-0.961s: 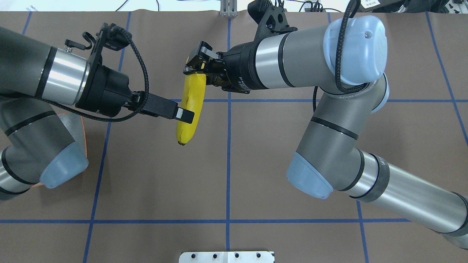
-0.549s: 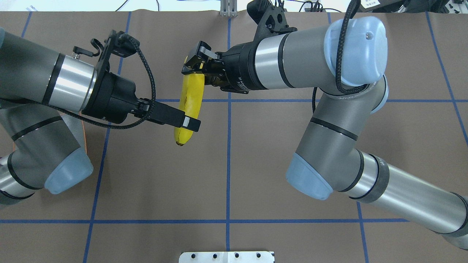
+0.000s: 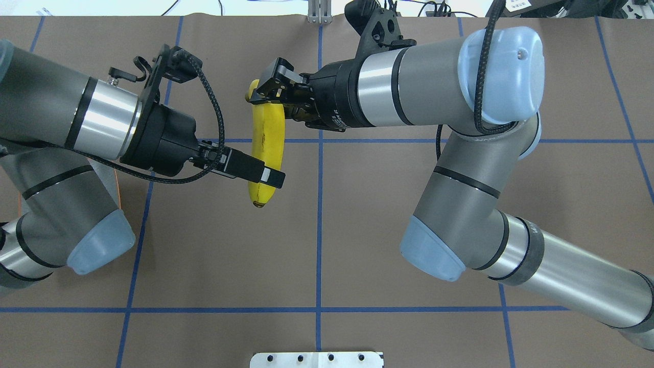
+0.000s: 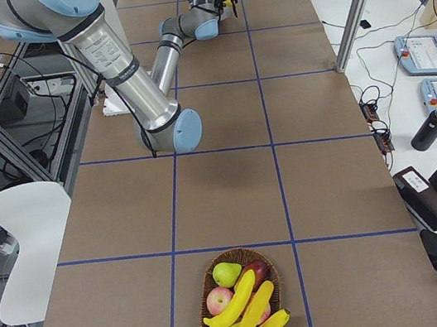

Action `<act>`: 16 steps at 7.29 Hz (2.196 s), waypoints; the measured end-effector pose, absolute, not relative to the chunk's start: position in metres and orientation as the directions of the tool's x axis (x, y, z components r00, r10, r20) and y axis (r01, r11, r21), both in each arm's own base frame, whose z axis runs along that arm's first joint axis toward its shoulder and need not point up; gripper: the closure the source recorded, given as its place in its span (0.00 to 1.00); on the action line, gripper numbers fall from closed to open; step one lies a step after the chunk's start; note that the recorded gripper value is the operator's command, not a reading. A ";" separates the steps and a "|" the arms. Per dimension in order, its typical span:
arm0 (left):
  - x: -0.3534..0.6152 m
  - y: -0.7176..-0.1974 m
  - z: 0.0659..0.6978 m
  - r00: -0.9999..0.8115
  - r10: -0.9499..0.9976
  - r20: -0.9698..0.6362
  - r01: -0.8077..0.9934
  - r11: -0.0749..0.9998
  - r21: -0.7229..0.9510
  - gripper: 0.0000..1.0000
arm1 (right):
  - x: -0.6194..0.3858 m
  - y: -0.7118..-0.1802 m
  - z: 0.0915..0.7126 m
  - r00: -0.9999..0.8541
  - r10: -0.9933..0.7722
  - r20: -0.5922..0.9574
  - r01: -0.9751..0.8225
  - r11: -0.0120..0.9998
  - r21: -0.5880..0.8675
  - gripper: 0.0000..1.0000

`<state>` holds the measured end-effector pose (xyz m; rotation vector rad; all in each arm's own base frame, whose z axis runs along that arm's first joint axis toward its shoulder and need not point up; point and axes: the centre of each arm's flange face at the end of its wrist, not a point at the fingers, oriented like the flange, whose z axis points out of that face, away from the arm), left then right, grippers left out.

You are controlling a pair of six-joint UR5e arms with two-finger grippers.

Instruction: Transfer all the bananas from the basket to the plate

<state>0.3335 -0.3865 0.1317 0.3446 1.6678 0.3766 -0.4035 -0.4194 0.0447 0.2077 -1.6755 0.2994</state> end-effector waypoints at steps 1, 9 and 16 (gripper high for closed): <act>0.334 -0.386 0.132 -0.126 0.435 -0.891 0.008 0.899 0.438 1.00 | -0.403 -0.419 0.045 -0.134 0.030 0.991 -0.308 0.949 -0.071 0.01; 0.299 -0.392 0.231 0.021 0.319 -0.947 0.003 0.948 0.319 1.00 | -0.347 -0.484 0.129 0.110 0.054 0.992 -0.370 0.929 -0.010 0.00; 0.193 -0.373 0.473 0.413 0.219 -0.884 0.016 0.969 0.247 1.00 | -0.188 -0.520 0.375 0.536 -0.139 0.833 -0.165 0.950 0.265 0.00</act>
